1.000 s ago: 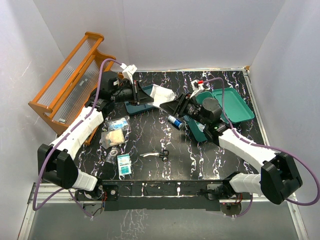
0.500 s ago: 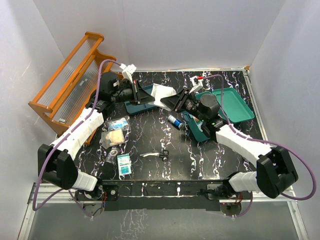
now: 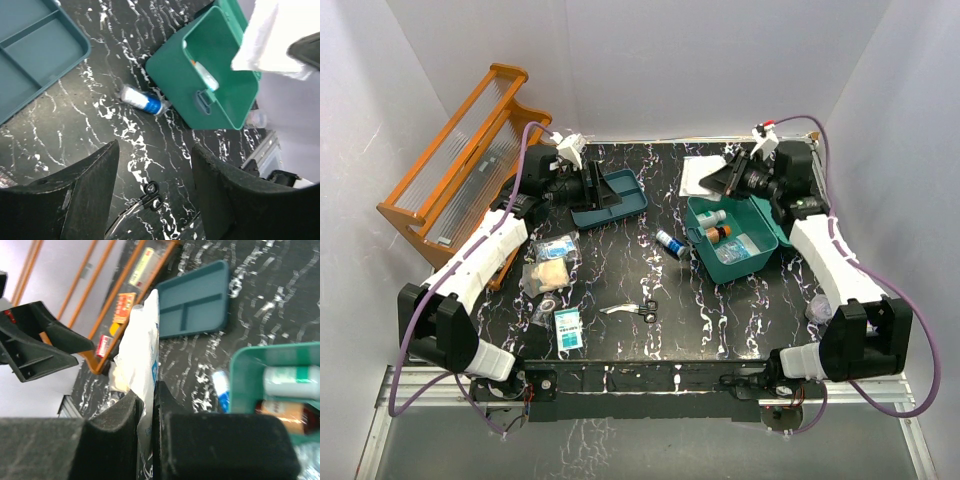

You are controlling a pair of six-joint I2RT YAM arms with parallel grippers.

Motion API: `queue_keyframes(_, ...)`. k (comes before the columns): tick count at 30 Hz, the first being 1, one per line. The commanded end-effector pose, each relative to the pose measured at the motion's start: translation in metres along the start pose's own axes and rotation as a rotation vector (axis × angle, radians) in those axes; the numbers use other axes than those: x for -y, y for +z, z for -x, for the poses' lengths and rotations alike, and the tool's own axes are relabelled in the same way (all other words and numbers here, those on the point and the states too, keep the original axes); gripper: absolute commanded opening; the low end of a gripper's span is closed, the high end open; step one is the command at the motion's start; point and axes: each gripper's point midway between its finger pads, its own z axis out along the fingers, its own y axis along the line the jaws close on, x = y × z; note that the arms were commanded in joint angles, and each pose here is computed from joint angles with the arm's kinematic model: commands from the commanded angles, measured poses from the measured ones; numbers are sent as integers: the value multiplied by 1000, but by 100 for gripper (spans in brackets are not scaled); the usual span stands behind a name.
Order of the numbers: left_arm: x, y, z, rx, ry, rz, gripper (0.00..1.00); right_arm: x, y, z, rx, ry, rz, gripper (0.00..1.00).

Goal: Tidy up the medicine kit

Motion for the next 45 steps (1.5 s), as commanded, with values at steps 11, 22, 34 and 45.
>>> queue_keyframes(11, -49, 24, -10, -82, 53, 157, 59, 109, -94, -37, -485, -52, -696, 0)
queue_keyframes(22, -74, 25, -13, -132, 117, 269, 59, 124, -81, -89, -691, -6, -615, 0)
queue_keyframes(34, -87, 13, -13, -129, 163, 350, 60, 116, -64, -130, -840, 53, -530, 0)
queue_keyframes(45, -81, 19, -14, -134, 156, 320, 61, 122, -71, -154, -906, 106, -601, 10)
